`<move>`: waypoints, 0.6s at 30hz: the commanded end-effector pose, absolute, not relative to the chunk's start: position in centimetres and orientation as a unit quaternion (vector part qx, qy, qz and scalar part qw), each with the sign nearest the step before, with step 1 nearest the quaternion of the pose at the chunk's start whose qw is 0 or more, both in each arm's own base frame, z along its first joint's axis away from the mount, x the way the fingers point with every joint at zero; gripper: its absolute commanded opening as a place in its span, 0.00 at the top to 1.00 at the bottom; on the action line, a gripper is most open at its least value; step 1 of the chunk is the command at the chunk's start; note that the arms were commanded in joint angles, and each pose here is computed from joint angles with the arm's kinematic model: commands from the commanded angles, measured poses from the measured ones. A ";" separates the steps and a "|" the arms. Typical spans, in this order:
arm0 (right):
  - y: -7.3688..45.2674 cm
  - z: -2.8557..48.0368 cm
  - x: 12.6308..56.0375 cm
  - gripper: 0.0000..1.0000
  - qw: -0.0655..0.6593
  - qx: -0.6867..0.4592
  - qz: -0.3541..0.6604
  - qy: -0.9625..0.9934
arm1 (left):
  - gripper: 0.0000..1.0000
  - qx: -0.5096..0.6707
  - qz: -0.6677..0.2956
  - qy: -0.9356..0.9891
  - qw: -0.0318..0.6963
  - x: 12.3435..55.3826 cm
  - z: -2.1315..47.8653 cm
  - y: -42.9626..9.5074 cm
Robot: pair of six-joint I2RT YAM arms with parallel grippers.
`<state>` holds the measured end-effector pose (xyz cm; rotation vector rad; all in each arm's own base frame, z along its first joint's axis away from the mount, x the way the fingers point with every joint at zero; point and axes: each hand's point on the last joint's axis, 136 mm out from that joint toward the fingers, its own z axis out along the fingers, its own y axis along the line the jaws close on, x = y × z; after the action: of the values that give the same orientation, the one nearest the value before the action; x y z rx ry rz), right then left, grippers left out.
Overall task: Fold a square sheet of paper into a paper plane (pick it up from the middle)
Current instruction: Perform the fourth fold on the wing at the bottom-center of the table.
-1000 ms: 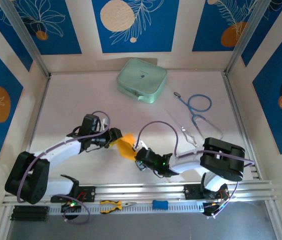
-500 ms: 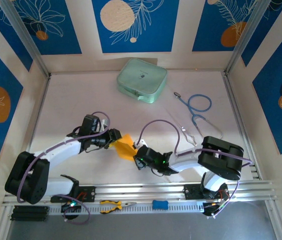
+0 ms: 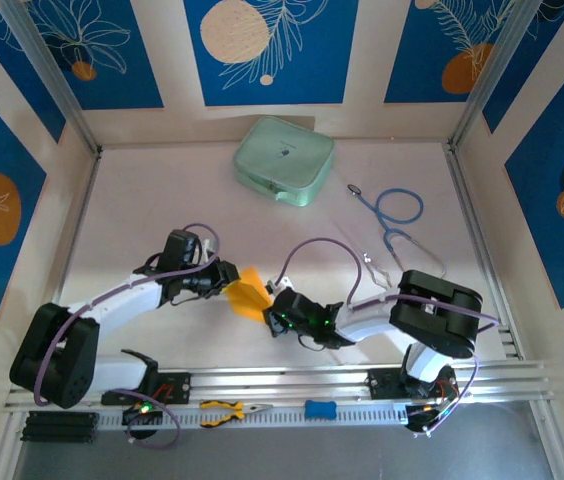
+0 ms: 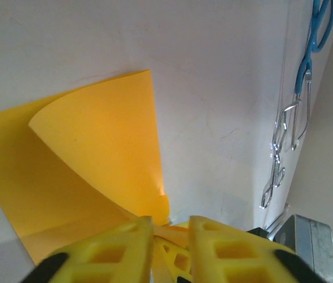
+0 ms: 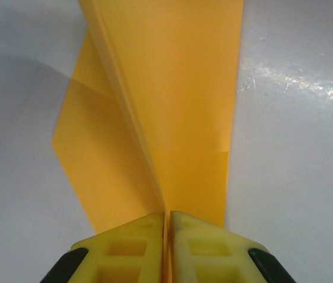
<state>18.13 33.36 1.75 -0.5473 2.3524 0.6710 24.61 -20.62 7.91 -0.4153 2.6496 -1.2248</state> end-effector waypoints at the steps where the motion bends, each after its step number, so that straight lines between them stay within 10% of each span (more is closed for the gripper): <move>1: 33.5 0.6 17.7 0.87 0.273 -0.182 0.264 0.907 | 0.83 -0.138 -0.418 0.893 0.094 24.4 7.6 -20.8; 18: 34.5 1.5 18.2 0.84 0.256 -0.138 0.317 0.903 | 0.88 -0.134 -0.439 0.884 0.091 25.5 7.3 -21.9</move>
<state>18.44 34.28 1.98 -0.3823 2.4287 0.8248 25.61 -21.22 7.17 -0.4180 2.6304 -1.2540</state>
